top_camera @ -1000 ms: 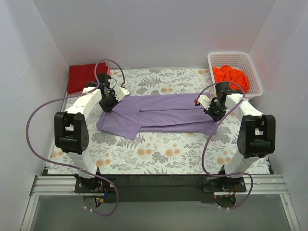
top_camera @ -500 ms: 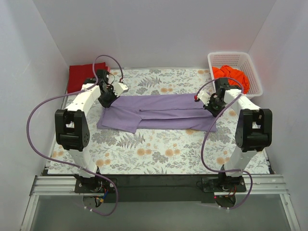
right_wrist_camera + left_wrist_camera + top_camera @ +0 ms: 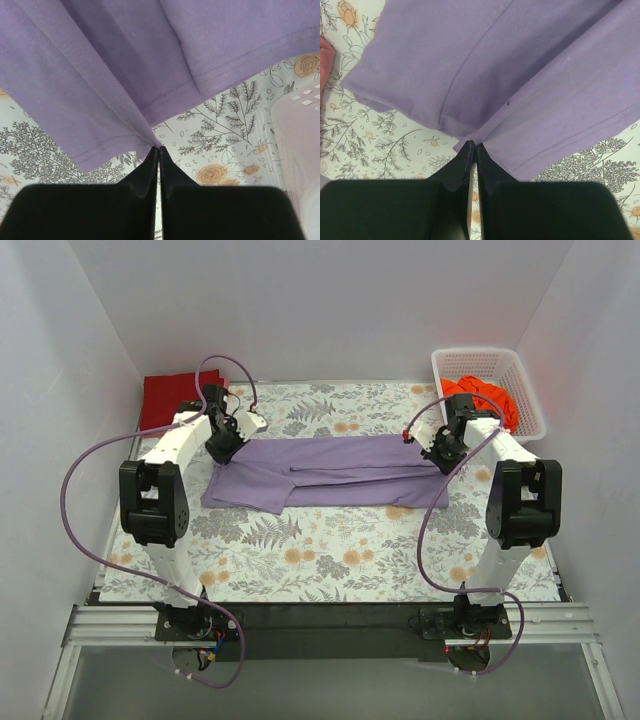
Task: Fold and stack the t-shirts
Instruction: Fold the tshirt
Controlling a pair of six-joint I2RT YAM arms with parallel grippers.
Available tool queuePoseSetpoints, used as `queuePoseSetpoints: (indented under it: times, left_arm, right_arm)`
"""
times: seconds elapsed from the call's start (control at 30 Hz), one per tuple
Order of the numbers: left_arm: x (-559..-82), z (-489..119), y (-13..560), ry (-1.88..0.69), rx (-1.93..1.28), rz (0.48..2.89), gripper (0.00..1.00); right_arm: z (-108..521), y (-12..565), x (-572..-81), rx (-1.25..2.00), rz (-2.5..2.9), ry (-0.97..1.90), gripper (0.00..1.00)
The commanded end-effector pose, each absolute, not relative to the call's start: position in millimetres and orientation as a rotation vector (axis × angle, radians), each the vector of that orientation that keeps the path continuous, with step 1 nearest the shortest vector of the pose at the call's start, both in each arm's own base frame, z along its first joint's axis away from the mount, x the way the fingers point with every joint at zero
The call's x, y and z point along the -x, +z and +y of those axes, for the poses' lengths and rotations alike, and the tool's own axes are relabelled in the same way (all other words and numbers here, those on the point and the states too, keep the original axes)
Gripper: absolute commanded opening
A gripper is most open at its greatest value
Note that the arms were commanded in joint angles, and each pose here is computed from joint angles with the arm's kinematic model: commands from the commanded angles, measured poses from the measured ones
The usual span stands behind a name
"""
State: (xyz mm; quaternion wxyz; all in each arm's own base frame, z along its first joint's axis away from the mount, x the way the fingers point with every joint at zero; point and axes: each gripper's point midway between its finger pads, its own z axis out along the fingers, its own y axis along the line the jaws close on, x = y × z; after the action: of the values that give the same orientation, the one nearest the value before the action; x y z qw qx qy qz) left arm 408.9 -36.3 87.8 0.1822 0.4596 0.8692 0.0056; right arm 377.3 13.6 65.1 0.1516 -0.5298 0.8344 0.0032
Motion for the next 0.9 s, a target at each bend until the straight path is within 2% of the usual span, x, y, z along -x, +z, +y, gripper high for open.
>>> queuePoseSetpoints:
  times: [0.0,0.77,0.8,0.87]
  left_arm:
    - [-423,-34,103,0.047,-1.264,2.405,0.00]
    - [-431,-30,92,0.059,-1.243,2.422,0.00]
    - [-433,-30,92,0.062,-1.223,2.430,0.00]
    - [-437,-30,98,0.015,-1.176,2.431,0.14]
  right_arm:
    - [12,73,-393,1.564,2.340,-0.031,0.01]
    - [17,60,-404,1.552,2.371,-0.013,0.01]
    - [17,60,-405,1.524,2.387,-0.014,0.09]
    - [15,65,-411,1.484,2.406,-0.038,0.28]
